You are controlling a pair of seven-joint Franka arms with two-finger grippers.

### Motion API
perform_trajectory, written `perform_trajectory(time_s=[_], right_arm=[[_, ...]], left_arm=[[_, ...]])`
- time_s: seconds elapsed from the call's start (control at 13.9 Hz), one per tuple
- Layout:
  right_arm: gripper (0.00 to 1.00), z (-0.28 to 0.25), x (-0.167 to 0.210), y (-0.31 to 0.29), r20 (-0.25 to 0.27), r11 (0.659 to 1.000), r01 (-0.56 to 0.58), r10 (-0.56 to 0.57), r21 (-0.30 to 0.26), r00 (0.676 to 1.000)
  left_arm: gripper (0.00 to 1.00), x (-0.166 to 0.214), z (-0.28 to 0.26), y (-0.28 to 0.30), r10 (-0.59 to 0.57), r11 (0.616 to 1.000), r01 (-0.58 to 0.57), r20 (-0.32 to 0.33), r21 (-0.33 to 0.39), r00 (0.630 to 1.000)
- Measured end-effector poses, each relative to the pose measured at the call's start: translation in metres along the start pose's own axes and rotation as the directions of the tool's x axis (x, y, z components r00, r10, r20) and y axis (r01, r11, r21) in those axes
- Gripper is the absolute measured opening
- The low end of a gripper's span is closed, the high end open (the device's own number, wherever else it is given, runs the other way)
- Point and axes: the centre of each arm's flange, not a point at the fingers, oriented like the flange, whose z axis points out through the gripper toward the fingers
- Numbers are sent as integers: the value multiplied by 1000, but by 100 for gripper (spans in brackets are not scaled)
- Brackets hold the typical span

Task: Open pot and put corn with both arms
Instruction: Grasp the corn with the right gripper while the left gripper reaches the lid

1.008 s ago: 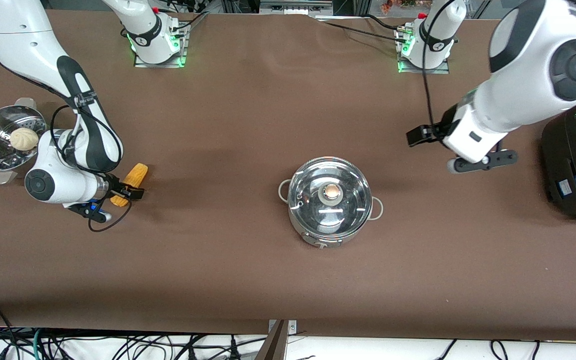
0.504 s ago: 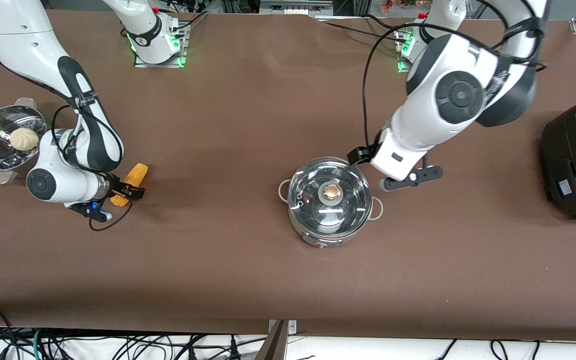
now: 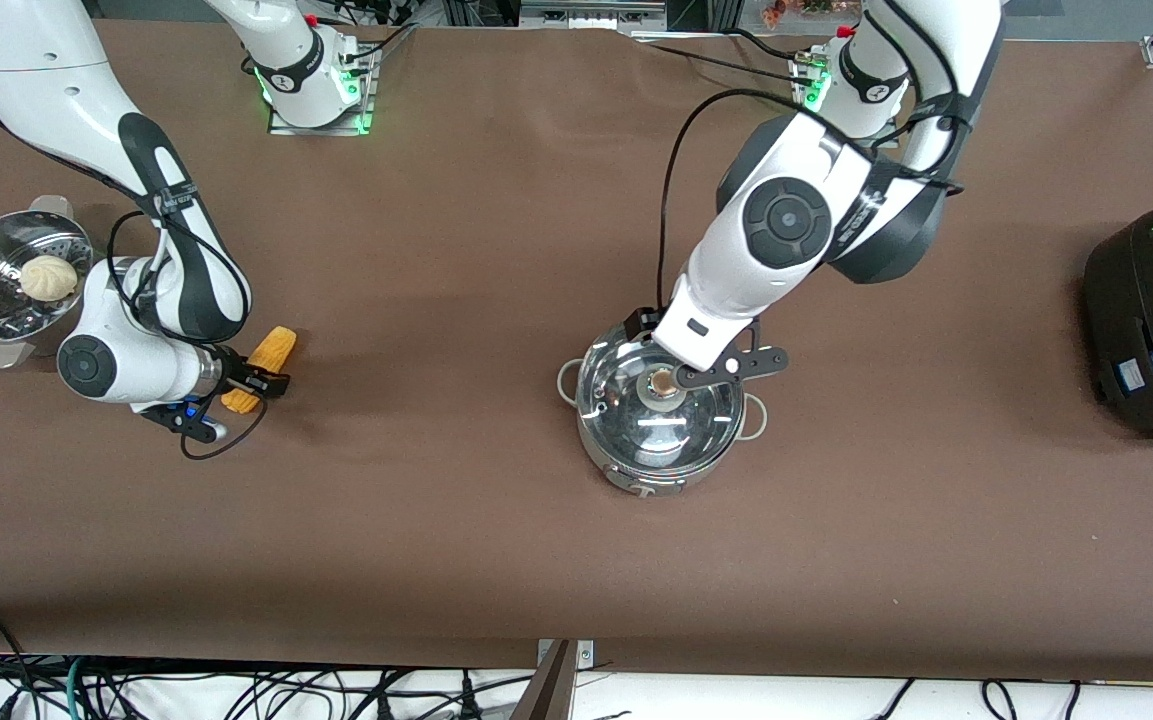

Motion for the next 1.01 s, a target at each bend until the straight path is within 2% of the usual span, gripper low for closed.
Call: perform_trajectory(time_s=[0.14,0.22,0.36,0.5,0.79,1.01], right_arm=[[49,-2,0,0,-3,1000,0,0,1,1000],[44,-4,0,0,-6,1000,1,-1,2,1000],[41,-6,0,-1,-9,1000,3,-3,3,1000],[30,-8,0,-1,-13,1000,5,-5,5,1000],[26,-32,-3,-6,-45,1000,19,-18,18,999],[26,-54,-10,-17,-39,999,38,-37,22,999]], left_arm=[[100,7,12,2,-3,1000,3,-11,-9,1000],[100,9,18,2,2,1000,-2,-20,-2,1000],[100,11,27,4,22,999,-21,-46,32,999],[100,12,37,8,34,999,-31,-62,36,997],[100,19,56,10,33,999,-30,-70,33,997],[98,20,59,10,33,999,-31,-69,34,997]])
